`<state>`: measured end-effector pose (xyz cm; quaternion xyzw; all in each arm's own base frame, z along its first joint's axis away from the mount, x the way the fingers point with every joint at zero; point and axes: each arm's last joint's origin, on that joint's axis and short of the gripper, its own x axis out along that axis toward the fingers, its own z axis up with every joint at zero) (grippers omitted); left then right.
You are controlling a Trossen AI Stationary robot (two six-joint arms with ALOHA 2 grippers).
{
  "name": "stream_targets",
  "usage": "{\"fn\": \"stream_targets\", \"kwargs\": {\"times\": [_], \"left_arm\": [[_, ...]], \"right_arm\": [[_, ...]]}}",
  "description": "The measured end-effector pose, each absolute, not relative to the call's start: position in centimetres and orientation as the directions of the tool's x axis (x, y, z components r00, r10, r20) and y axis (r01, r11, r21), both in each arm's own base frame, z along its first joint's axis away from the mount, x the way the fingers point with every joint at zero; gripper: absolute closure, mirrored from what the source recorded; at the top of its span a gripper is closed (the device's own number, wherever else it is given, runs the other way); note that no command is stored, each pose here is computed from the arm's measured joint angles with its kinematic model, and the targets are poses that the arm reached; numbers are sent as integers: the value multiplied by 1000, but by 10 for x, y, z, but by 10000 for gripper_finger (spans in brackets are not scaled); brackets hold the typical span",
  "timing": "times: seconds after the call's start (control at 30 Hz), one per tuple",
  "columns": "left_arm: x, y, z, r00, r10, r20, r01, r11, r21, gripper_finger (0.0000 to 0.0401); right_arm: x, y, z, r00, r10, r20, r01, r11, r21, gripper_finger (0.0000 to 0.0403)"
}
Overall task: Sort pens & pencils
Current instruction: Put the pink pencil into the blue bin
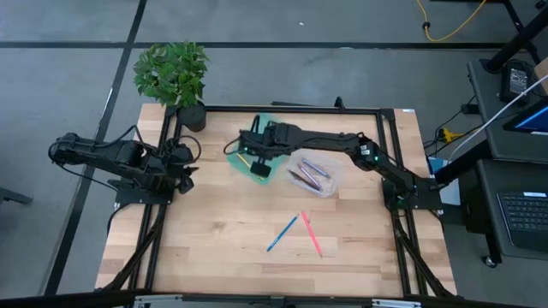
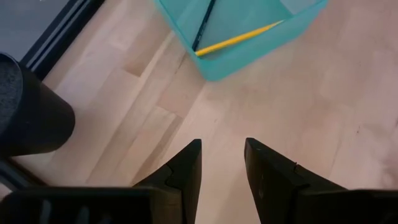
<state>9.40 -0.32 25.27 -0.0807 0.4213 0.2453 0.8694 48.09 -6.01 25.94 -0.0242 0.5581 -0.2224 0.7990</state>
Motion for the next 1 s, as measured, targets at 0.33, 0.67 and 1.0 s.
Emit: {"fn": "stream_targets", "kwargs": {"times": [0.33, 0.67, 1.0], "left_arm": [[94, -5, 252, 527, 313, -790, -473, 880, 34, 286], [94, -5, 252, 527, 304, -793, -474, 880, 22, 286], [97, -6, 253, 551, 275, -788, -475, 879, -26, 286]], "right_arm": [[476, 35, 254, 268, -154, -951, 262, 961, -82, 380], [456, 130, 234, 191, -49, -980, 259, 966, 2, 379], [415, 152, 191, -151, -164, -975, 423, 881, -213, 379]]}}
